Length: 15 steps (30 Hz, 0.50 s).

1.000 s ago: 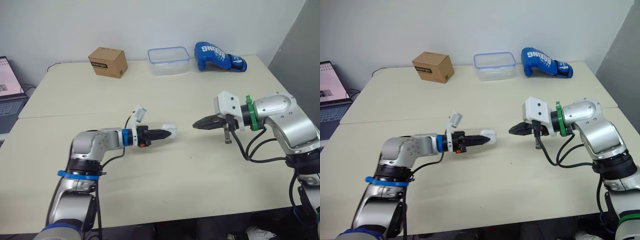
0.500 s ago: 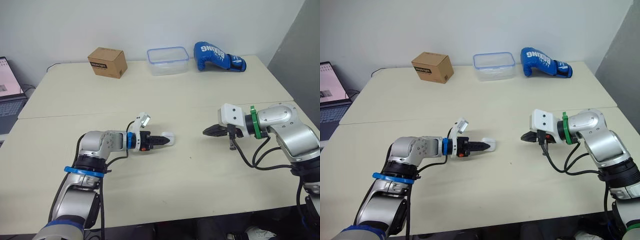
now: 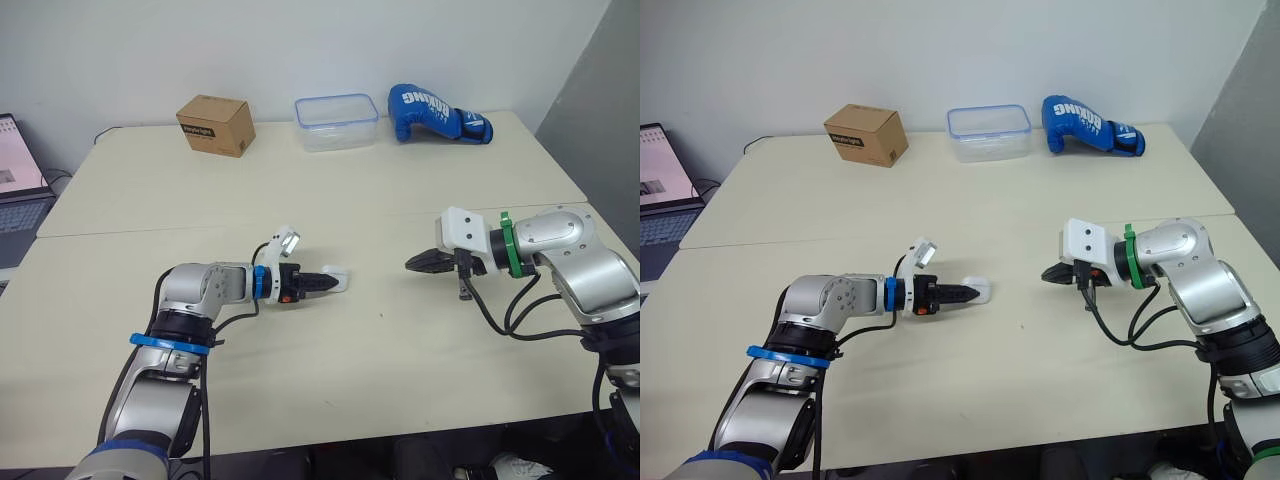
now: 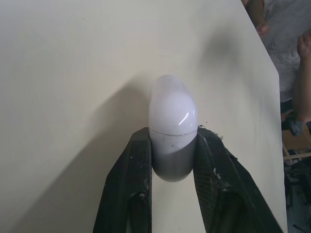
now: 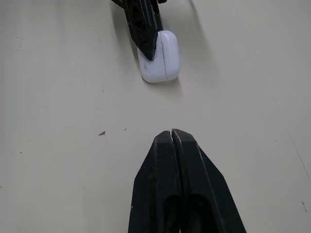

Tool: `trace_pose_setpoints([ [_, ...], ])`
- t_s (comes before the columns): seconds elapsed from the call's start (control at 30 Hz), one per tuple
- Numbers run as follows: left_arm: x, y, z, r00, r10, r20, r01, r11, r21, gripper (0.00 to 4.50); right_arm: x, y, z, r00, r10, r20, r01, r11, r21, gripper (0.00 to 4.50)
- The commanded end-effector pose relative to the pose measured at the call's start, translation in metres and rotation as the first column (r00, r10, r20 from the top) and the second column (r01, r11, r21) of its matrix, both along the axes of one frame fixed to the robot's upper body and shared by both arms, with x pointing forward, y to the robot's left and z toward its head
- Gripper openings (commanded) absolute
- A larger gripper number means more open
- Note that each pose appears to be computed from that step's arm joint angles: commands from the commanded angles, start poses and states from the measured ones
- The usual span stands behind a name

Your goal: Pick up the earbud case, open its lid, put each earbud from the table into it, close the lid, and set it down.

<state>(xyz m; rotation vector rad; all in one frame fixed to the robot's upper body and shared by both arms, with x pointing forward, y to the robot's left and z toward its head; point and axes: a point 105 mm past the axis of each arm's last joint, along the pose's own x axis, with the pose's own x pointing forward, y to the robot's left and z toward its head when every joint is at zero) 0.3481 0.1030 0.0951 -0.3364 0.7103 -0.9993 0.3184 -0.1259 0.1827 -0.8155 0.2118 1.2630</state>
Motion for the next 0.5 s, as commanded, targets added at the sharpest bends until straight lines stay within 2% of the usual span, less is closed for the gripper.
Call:
trace_pose_setpoints([
  [0.03,0.0,0.014,-0.003,0.999,0.03,-0.011,-0.03,0.999,0.045,2.34,-0.002,0.002,0.009,0.999,0.02,0.034,-0.021,1.0,0.004,0.0],
  [0.1,-0.002,0.024,-0.002,0.999,0.039,-0.005,-0.039,0.997,0.06,2.92,-0.003,0.002,0.008,0.999,0.024,0.032,-0.024,1.0,0.004,0.0],
  [0.3,-0.006,0.053,0.0,0.996,0.092,0.011,-0.092,0.991,0.095,2.92,-0.005,0.003,0.004,0.999,0.027,0.022,-0.028,1.0,0.008,0.0],
  [0.5,-0.016,0.083,-0.005,0.99,0.128,0.053,-0.136,0.975,0.173,2.92,-0.009,0.005,-0.002,1.0,0.027,0.004,-0.027,0.999,0.026,0.0],
])
